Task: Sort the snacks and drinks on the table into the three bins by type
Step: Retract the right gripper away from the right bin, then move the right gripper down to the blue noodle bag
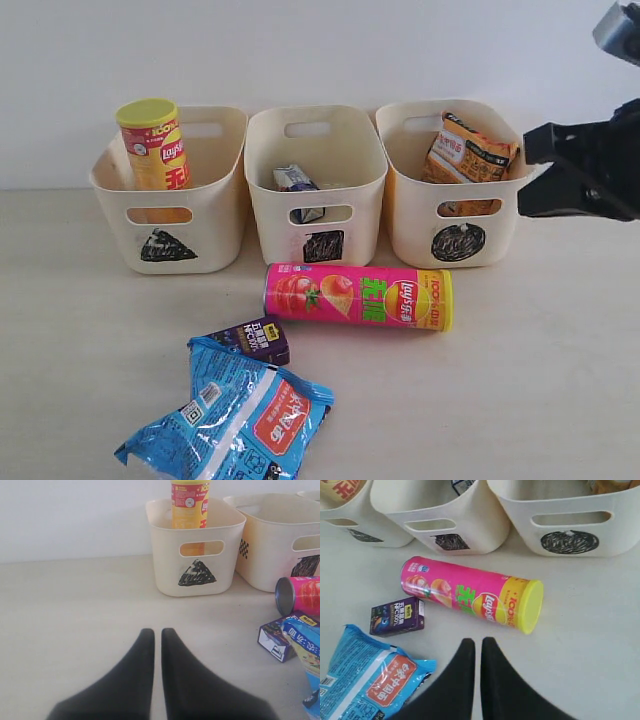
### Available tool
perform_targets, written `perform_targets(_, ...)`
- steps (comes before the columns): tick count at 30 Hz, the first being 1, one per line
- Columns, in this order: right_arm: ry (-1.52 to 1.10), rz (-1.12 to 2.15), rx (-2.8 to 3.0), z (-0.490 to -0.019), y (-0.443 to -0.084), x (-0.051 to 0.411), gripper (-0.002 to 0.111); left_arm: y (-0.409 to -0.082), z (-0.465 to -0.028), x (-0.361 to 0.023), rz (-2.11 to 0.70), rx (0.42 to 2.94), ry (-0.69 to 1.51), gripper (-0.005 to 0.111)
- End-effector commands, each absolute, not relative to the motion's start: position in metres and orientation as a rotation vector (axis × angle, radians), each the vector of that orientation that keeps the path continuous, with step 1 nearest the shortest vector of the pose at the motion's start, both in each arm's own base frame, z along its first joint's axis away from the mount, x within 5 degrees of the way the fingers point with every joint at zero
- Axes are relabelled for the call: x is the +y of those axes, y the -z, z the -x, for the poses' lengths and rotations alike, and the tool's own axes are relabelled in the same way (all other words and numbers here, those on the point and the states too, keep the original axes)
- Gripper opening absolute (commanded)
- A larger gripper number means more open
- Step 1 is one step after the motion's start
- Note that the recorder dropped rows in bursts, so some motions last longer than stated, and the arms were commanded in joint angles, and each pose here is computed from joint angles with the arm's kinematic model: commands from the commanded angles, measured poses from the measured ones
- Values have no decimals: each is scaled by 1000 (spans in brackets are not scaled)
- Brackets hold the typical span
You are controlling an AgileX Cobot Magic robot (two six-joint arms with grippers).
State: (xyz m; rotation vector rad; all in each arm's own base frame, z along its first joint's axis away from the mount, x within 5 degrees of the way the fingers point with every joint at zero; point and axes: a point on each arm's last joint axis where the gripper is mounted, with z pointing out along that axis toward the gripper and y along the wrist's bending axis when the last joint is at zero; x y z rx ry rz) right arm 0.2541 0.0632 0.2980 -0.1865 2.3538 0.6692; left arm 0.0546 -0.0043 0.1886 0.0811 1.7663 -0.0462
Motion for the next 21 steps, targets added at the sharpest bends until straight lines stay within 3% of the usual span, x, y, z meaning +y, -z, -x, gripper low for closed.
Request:
perform_targets(1, -720, 177, 2331, -239, -285, 65, 0, -188, -55, -4, -78, 1760, 53, 4)
perform_targets(7, -884, 269, 2314, -219, -265, 88, 0, -188, -55, -4, -78, 1760, 53, 4)
perform_targets(14, -945, 735, 2256, -182, -261, 149, 0, -188, -55, -4, -78, 1760, 53, 4)
perform_targets(21, -937, 788, 2268, -179, -254, 160, 0, -188, -55, -4, -78, 1760, 53, 4)
